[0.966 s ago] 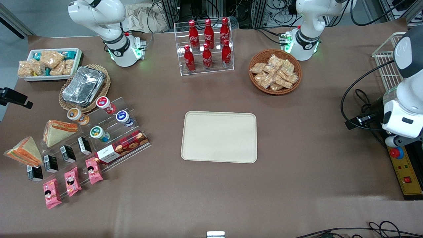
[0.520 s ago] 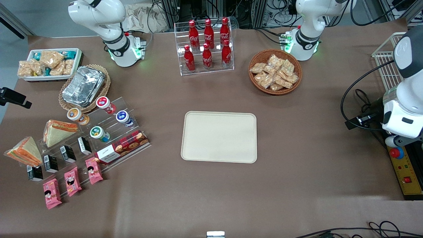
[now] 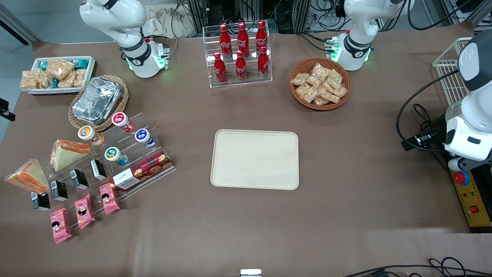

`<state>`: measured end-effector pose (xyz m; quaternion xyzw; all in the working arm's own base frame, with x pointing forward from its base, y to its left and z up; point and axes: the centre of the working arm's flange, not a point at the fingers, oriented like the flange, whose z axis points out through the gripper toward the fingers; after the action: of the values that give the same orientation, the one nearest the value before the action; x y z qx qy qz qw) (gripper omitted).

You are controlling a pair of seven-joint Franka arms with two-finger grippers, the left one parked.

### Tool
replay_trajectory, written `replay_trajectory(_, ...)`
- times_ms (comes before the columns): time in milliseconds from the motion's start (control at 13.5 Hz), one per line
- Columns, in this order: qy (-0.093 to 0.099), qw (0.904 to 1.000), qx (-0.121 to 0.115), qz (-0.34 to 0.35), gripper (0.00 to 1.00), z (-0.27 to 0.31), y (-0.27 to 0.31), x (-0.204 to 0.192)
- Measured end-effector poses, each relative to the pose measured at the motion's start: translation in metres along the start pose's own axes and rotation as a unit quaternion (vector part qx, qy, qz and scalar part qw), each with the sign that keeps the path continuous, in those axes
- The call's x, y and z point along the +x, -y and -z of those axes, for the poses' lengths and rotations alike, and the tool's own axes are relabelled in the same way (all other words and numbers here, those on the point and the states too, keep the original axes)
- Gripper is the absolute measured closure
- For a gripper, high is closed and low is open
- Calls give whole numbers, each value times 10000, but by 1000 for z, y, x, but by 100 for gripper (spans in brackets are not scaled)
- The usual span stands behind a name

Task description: Place sandwich on tray

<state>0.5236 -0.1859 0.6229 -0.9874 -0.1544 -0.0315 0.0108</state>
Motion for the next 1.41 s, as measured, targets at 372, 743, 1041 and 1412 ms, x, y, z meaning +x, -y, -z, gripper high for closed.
replay_trajectory(372,39,9993,-28,381,0,-10,-29,-13)
replay_trajectory(743,348,9982,14,480,0,-66,-55,1)
replay_trajectory(1041,662,9964,59,522,0,-131,-80,12)
replay_trajectory(1412,664,9950,-139,728,0,-183,-94,32)
